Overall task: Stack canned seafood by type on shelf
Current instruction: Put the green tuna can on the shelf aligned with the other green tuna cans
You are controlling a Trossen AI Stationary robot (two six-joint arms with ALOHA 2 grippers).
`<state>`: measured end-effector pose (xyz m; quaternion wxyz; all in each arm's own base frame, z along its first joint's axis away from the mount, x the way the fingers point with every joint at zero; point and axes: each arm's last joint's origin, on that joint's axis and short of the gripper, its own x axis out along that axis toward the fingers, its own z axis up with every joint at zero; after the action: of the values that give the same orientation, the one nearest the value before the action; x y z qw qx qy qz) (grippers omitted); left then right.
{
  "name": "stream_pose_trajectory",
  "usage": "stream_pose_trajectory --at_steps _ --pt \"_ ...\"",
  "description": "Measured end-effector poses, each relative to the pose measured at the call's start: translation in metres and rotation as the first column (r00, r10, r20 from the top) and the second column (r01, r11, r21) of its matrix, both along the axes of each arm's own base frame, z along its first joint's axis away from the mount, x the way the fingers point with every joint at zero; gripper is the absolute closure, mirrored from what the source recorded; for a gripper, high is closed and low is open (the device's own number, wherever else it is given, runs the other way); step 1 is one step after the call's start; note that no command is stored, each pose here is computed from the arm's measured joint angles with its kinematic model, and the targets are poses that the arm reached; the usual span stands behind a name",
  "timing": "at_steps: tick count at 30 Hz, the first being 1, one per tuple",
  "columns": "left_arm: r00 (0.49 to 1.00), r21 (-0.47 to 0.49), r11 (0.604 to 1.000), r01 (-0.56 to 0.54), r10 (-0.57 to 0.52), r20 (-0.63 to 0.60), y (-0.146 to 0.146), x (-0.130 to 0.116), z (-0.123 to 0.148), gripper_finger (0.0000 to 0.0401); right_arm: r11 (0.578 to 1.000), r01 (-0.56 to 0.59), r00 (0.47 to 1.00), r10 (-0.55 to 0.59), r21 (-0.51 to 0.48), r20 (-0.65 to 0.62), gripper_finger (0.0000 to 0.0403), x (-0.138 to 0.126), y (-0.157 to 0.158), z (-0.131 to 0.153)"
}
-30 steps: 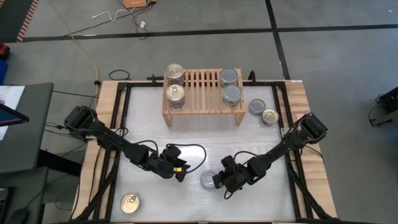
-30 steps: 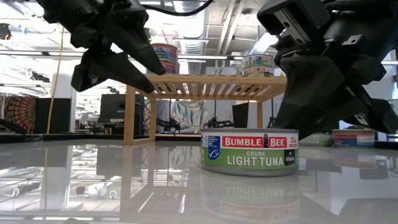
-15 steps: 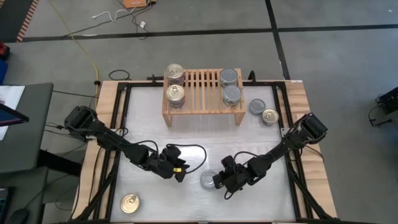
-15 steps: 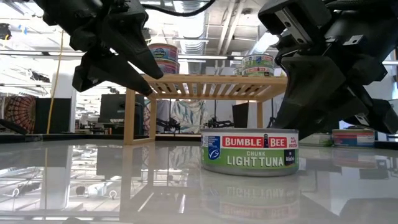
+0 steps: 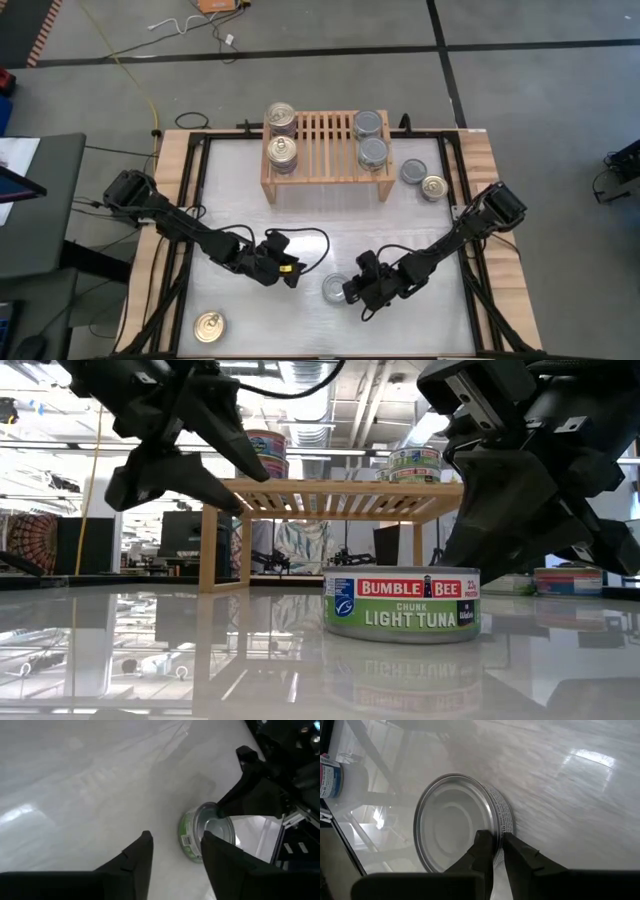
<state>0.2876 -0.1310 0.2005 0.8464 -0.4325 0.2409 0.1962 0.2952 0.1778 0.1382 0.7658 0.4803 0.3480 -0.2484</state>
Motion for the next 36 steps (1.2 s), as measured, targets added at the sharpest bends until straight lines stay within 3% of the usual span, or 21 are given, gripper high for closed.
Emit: stream_pose_trajectory --at_steps 9,12,22,27,36 --pt "1.0 -0.041 0.999 -0.01 0.009 -0.026 0.0 -0.001 -0.002 0.0123 1.0 0.005 1.0 -0.005 0.002 0.001 0.0333 0.0 0.0 0.0" --pt "1.0 -0.09 0.996 -0.005 0.005 -0.006 -0.001 0.0 0.0 0.0099 1.0 0.011 1.0 -0.011 -0.002 0.005 0.0333 0.0 0.0 0.0" --pt "0.988 -0.152 0.988 0.011 0.013 0.151 -0.028 -0.005 0.012 0.0093 0.998 0.059 0.998 -0.059 -0.001 -0.002 0.0333 -0.003 0.0 -0.001" --pt "0.974 -0.182 0.981 -0.065 0.102 0.203 -0.034 -0.009 0.014 0.0093 0.998 0.059 0.998 -0.059 -0.001 -0.002 0.0333 -0.003 0.0 -0.001" --pt "0.967 -0.323 0.941 -0.102 0.17 0.192 -0.049 0.016 -0.036 0.0092 0.998 0.067 0.998 -0.067 0.0 -0.001 0.0333 -0.001 -0.002 -0.001"
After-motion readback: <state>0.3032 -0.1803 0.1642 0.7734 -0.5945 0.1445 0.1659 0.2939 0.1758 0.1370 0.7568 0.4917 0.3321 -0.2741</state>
